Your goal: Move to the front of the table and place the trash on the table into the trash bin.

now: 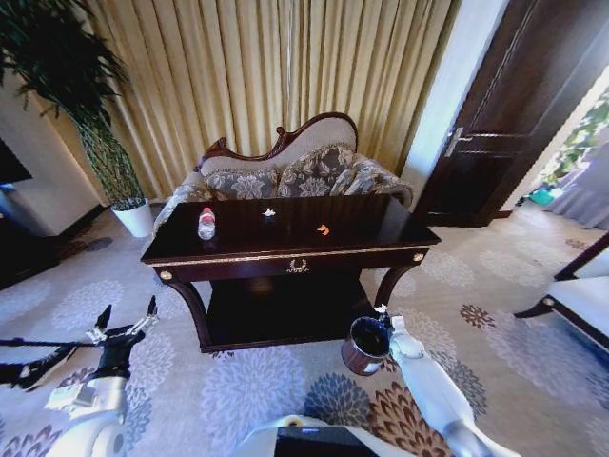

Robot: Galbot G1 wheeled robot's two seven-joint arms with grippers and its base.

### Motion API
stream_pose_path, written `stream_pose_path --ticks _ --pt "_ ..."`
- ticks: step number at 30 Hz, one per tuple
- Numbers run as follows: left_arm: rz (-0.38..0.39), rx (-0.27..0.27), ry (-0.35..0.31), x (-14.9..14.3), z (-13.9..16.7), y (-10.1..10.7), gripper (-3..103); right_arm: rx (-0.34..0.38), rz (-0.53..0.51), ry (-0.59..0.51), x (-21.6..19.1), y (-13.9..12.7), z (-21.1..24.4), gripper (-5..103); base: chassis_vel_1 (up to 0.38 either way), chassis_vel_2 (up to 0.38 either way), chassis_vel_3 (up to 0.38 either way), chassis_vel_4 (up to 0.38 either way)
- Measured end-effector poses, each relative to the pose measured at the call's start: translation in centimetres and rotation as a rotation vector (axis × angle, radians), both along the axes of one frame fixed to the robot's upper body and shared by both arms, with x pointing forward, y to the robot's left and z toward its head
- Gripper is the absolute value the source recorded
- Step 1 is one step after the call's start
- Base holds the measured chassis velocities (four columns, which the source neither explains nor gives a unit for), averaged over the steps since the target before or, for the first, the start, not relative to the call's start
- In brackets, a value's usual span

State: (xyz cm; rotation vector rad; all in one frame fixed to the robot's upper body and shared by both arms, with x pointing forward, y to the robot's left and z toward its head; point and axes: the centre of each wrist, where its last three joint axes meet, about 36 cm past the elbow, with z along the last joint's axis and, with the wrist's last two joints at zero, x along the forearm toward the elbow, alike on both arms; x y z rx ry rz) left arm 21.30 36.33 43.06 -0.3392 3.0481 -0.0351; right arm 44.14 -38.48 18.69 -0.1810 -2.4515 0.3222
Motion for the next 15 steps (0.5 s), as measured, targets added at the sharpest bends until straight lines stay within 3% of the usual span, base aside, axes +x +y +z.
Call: stream_pose_path --ticks 15 --pt "0.001 -0.004 0.001 -0.2 0.0 -0.2 100 0.069 0.023 0.034 -3.0 2.7 -2.6 1 0.000 0.000 0.000 0.000"
